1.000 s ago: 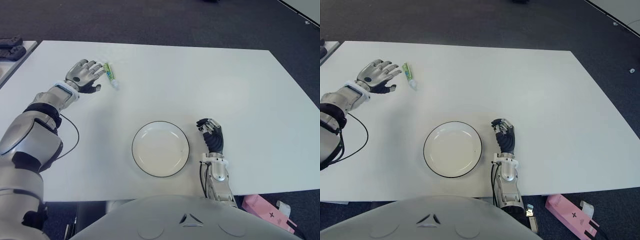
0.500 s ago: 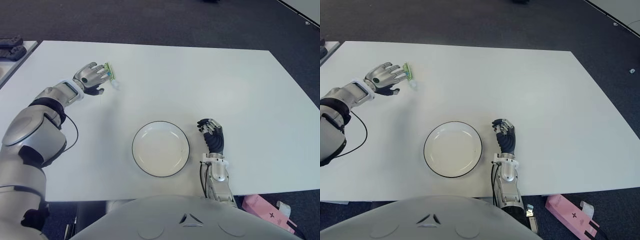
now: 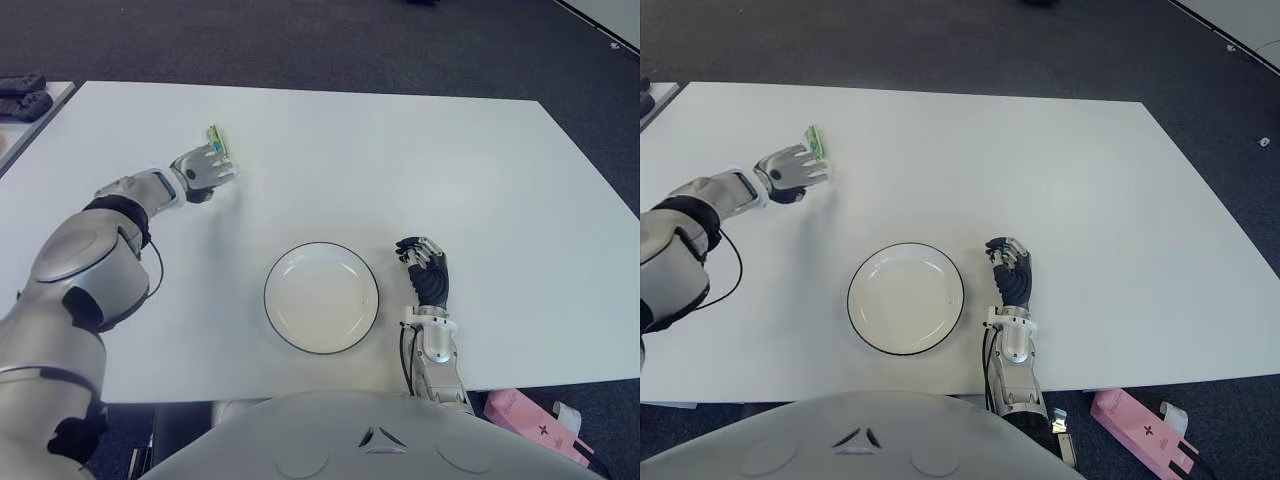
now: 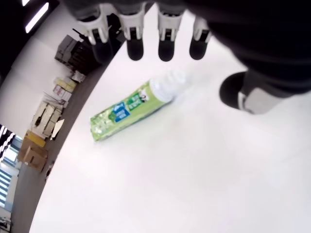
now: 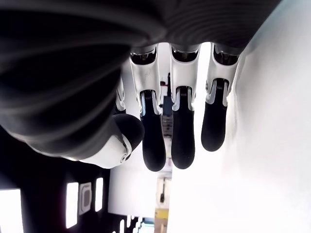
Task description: Put the toothpaste on the table into the plate.
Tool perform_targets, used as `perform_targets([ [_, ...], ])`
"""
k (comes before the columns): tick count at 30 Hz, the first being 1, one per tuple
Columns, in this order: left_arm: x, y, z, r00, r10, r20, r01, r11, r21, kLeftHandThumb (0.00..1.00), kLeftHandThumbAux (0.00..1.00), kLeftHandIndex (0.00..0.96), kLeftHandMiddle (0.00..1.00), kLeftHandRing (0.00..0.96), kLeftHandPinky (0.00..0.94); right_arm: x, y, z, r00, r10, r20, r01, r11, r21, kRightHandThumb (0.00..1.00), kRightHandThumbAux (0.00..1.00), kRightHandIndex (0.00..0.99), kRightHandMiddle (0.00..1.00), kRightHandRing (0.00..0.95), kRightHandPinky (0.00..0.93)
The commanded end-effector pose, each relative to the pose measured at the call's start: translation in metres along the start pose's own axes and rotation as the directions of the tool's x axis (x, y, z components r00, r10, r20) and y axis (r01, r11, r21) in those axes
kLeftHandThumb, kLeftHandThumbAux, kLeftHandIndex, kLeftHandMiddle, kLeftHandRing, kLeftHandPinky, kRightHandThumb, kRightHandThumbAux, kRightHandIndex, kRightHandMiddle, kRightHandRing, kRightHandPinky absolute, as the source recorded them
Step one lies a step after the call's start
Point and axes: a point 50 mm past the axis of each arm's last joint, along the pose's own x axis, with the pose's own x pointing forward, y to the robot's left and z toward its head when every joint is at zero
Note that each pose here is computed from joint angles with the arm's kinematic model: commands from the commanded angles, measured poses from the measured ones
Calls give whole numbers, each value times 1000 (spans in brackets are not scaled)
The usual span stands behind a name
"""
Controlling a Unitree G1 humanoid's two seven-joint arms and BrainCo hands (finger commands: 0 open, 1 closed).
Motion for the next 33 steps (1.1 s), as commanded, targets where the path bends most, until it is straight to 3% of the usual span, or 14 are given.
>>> perform_targets([
  [1,3,2,5,999,-13,42,11,999,51,619,440,0,0,0,0,-7,4,-8,998,-7,-56,8,1000,16,713,729,429,470,454,440],
  [14,11,9,11,998,-55,45,51,995,84,706,525,0,0,0,0,-10,3,-8,999,-20,-45,21,999,25,711,727,430,473,460,448],
  [21,14,8,16,996,-89,26,88,996,29,673,500,0,0,0,0,-10,1,-8,999,-30,-42,31,999,23,711,727,430,473,465,461],
  [25,14,-1,27,989,-144,-9,143,987,-70,645,456,0,0,0,0,-9,0,-8,999,-37,-37,37,999,13,711,727,430,476,477,482],
  [27,15,0,27,983,-179,-33,170,969,-181,636,437,0,0,0,0,-9,-1,-9,998,-38,-43,38,999,6,712,727,430,478,481,488],
  [29,16,0,27,971,-232,-59,196,912,-361,626,415,0,0,0,32,-8,-1,-9,998,-41,-49,41,999,1,712,727,430,480,484,490],
  [31,16,-1,27,963,-260,-63,205,868,-451,621,403,0,0,0,69,-8,-2,-10,998,-43,-51,43,999,0,712,727,430,481,486,488],
  [33,17,-2,28,954,-291,-67,199,784,-588,628,394,0,0,0,110,-8,-3,-10,998,-43,-53,43,999,-4,712,727,430,483,489,490],
])
